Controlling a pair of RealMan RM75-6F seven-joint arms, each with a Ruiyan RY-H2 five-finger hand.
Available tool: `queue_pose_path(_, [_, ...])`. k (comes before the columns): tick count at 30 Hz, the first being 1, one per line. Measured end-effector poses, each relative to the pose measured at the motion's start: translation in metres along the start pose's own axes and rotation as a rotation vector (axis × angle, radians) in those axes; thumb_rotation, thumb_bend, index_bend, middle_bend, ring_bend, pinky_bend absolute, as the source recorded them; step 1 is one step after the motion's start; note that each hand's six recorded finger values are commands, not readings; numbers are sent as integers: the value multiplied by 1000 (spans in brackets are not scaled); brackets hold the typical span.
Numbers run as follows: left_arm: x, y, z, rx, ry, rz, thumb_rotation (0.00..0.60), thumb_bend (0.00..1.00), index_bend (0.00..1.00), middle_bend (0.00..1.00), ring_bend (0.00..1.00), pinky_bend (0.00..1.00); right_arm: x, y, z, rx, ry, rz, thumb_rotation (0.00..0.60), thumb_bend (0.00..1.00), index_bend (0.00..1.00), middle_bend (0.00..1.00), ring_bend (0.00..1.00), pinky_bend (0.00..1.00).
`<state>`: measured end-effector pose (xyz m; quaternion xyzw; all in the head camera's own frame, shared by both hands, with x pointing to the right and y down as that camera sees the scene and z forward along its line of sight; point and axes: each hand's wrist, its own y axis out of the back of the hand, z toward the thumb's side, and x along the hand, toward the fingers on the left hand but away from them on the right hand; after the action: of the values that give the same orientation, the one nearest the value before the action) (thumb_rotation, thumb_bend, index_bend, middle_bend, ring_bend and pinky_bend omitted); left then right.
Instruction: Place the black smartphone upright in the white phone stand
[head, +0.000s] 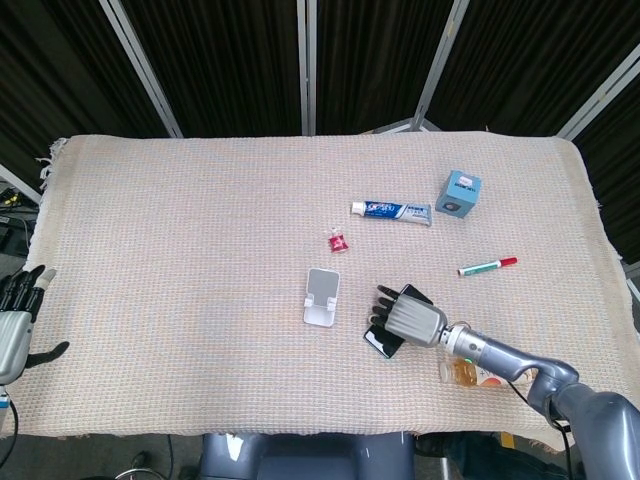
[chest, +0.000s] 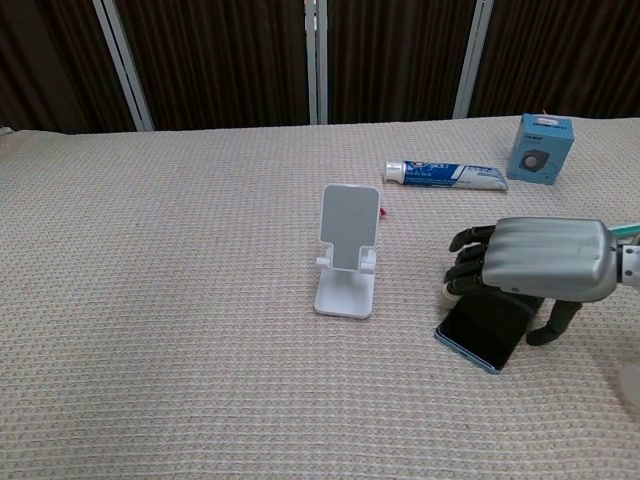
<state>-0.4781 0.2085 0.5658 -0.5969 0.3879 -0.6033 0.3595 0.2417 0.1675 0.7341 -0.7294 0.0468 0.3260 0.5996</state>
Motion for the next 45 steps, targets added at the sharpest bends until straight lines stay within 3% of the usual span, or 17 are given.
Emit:
queue_pose_path(3, [0, 0, -1, -2, 2, -1, 600, 0, 0, 0, 0, 0, 0, 5, 1, -4, 7, -35, 600, 139, 564, 614, 569, 354])
queue_pose_path(12, [-2, 5, 1, -23, -11, 9, 600, 0, 0, 0, 0, 0, 9, 32, -13, 105, 14, -152, 600, 138, 567, 620, 584, 374])
queue_pose_path(21, [-7, 13, 0, -51, -21, 26, 600, 0, 0, 0, 0, 0, 14, 82, -35, 366, -47, -265, 600, 139, 520, 581, 571, 383])
queue_pose_path(25, [-7, 16, -1, -59, -21, 32, 600, 0, 0, 0, 0, 0, 9, 110, -40, 545, -73, -306, 600, 150, 517, 578, 566, 383])
queue_pose_path(31, [-4, 15, -4, -59, -13, 25, 600, 0, 0, 0, 0, 0, -16, 161, -24, 742, -80, -367, 600, 161, 515, 577, 566, 382])
queue_pose_path(38, [1, 16, -15, -62, 21, 19, 600, 0, 0, 0, 0, 0, -56, 196, 0, 971, -46, -351, 600, 167, 515, 575, 564, 380])
queue_pose_path(45, [1, 17, -19, -64, 30, 17, 600, 0, 0, 0, 0, 0, -86, 198, 24, 1103, 6, -319, 600, 171, 512, 577, 560, 378])
